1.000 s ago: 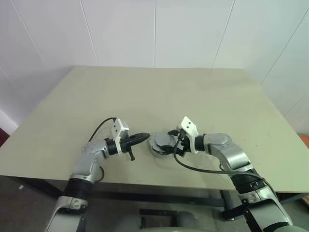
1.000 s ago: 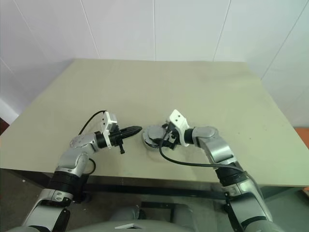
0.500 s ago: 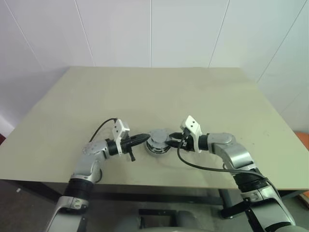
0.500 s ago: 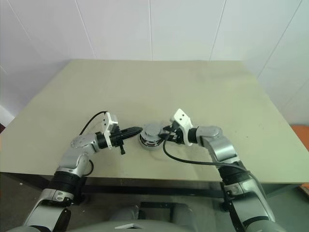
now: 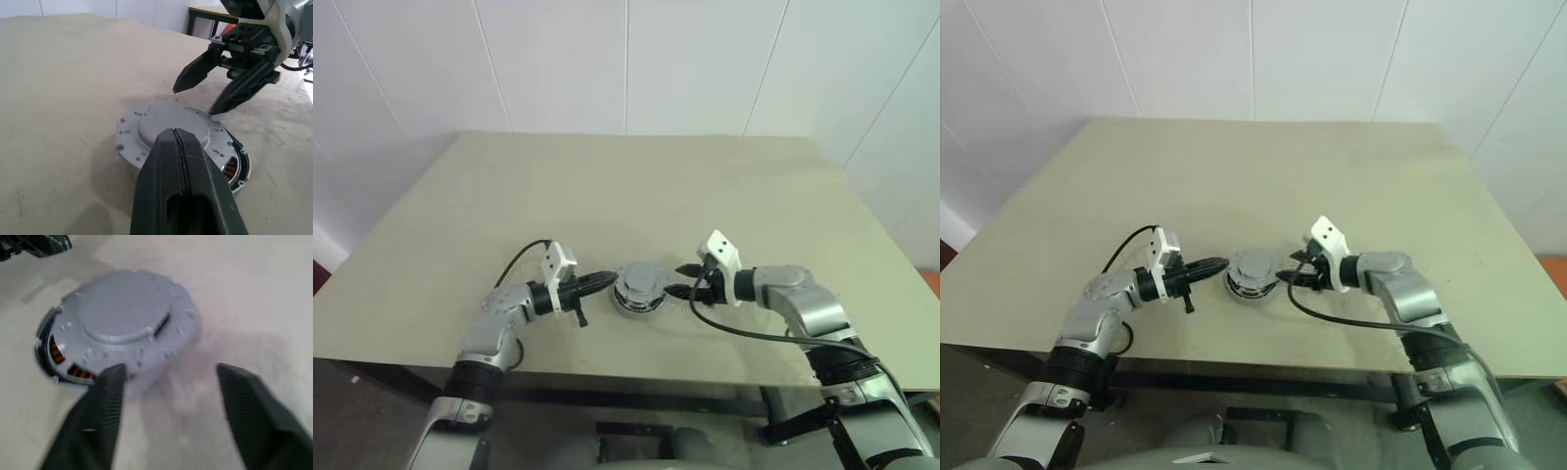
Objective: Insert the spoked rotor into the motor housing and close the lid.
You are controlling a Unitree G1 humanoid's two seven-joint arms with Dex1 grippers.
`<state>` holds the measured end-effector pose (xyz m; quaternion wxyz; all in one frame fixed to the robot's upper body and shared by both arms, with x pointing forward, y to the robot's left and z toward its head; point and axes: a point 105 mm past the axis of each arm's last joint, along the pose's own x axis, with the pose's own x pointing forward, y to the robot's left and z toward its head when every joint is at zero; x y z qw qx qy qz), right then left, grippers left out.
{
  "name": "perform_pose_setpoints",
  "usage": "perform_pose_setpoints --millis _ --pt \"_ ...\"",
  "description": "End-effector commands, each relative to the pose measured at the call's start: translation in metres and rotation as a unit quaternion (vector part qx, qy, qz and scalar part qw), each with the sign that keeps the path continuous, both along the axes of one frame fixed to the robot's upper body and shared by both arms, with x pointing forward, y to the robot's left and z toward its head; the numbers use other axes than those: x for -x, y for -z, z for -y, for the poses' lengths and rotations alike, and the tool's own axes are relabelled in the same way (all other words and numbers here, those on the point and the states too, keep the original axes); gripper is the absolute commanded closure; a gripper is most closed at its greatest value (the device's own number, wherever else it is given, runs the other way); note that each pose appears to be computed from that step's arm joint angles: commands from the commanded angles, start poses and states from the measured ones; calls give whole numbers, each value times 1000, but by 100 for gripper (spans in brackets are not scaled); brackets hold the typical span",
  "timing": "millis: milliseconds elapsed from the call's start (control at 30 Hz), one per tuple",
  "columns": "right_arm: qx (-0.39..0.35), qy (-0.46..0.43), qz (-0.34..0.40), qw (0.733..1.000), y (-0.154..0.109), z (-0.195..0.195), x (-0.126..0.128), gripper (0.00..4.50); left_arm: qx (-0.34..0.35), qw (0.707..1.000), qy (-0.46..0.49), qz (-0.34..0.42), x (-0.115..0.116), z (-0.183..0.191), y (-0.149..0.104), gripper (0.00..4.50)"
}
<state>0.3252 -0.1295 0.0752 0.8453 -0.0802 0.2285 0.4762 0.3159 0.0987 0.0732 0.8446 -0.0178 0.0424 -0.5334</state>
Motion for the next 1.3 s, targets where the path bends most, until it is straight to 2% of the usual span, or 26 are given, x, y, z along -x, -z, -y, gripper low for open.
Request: perform_pose_setpoints --millis 33,200,367,467,533,700,933,1100,1300 --pt "-35 -14 35 999 -28 -12 0 4 3 1000 4 25 -4 2 -13 450" --pt "-52 0 69 996 -44 -30 -5 4 1 1000 4 24 -5 2 -12 450" --pt "-28 -15 98 995 -47 -49 4 4 1 1000 0 24 -7 -2 -13 450" --pt "-10 -15 108 994 -39 -62 12 4 13 997 -63 48 -28 -32 -30 450" --pt "-10 -9 107 994 -36 -66 15 4 12 995 -75 62 -32 -46 -39 450" --pt "-13 1 103 995 -32 -75 19 4 11 996 -47 79 -23 -58 -57 450" --pt "-17 25 110 993 -32 -77 12 4 16 996 -35 81 -18 -50 -60 450" --pt "0 35 106 994 -22 -73 10 4 20 997 -16 79 -9 -44 -62 450" --pt "-14 49 88 995 -16 -75 9 4 19 997 -13 78 -7 -42 -63 450"
